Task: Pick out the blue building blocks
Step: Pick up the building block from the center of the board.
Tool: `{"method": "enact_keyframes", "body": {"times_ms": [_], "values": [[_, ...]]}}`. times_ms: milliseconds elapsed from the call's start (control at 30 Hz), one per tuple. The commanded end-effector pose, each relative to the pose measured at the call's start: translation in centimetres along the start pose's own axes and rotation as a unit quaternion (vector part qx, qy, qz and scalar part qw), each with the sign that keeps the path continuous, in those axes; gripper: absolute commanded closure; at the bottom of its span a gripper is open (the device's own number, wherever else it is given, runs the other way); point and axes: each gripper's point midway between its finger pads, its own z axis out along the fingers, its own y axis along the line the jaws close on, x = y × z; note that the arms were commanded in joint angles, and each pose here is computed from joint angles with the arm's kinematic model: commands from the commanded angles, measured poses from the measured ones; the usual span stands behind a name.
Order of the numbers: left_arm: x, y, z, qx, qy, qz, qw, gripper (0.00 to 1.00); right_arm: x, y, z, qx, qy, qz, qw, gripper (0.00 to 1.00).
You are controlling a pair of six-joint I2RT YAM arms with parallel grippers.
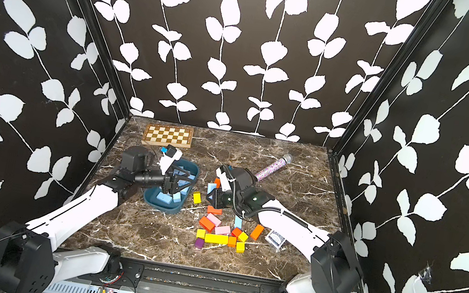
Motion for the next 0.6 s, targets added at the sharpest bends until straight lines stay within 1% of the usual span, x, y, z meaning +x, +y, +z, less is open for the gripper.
{"method": "enact_keyframes", "body": {"times_ms": [0, 100, 233, 367, 467, 567], "values": [[-2.5, -2.9, -0.5, 0.069, -0.051, -0.005, 0.996, 0.36, -2.8, 5.4, -1.4, -0.124, -0.066, -0.104, 0.985, 0.91], [-2.5, -4.4, -0.8, 0.098, -0.05, 0.011, 0.994, 0.35, -3.2, 6.3, -1.8, -0.145, -0.078, -0.129, 0.978, 0.93], [-2.3, -5.6, -0.8, 0.121, -0.048, 0.021, 0.991, 0.35, -4.6, 7.4, -2.4, -0.177, -0.104, -0.144, 0.968, 0.94], [-2.0, -5.4, -0.6, 0.114, -0.046, 0.019, 0.992, 0.37, -5.0, 8.9, -3.1, -0.218, -0.12, -0.176, 0.953, 0.92], [-2.0, -5.4, -0.5, 0.116, -0.046, 0.019, 0.992, 0.41, -5.1, 9.7, -3.6, -0.237, -0.124, -0.192, 0.944, 0.91], [-2.0, -5.9, -0.6, 0.129, -0.045, 0.027, 0.99, 0.48, -5.2, 9.7, -3.8, -0.24, -0.126, -0.193, 0.943, 0.91]]}}
